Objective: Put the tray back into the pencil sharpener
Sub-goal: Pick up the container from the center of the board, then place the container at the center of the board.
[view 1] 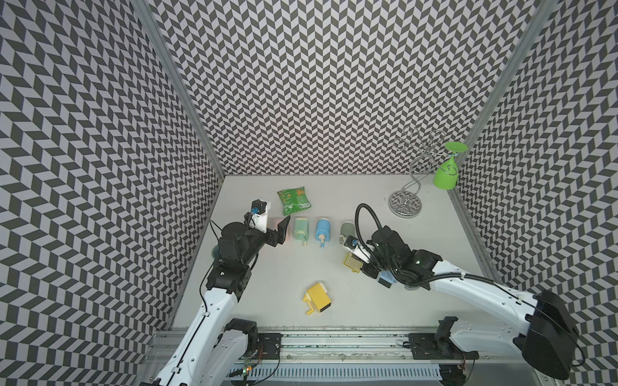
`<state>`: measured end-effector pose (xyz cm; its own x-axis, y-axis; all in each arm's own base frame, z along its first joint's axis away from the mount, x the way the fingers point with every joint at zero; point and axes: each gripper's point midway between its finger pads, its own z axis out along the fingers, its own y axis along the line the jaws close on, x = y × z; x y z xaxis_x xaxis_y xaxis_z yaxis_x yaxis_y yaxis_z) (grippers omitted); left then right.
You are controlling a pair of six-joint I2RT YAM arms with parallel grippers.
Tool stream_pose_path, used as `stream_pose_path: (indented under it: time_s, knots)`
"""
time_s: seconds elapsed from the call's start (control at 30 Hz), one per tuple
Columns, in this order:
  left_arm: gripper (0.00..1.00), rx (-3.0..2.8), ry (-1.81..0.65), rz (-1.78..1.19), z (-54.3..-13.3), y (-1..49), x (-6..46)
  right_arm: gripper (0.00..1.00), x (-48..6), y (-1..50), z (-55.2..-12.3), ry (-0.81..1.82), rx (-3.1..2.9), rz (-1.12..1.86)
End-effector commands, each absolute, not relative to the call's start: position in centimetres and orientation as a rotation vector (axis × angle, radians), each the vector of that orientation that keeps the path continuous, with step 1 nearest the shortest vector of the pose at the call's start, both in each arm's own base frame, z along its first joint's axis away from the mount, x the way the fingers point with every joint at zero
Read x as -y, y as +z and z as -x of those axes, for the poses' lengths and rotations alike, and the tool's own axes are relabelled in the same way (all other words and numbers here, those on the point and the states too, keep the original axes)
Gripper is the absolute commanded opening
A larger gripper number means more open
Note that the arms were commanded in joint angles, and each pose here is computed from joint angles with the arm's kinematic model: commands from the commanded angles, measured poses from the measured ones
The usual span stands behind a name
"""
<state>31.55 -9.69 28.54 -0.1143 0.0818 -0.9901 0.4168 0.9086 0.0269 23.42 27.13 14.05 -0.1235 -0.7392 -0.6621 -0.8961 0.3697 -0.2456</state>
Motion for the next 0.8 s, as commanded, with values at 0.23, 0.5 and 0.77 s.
stream_pose_path:
  time_s: [0.23,0.5,0.77]
  knots:
    - [0.85,-1.664,-0.286,-0.417,-31.2,28.2,9.9,0.00,-27.9,7.3,-23.6,0.050,-1.821,1.873]
    - [0.85,-1.669,-0.283,-0.442,-31.2,28.2,10.4,0.12,-28.6,4.6,-24.0,0.051,-1.864,1.961]
    - [0.85,-1.676,-0.287,-0.442,-31.2,28.1,10.5,0.28,-30.0,7.2,-24.9,0.080,-1.858,1.868]
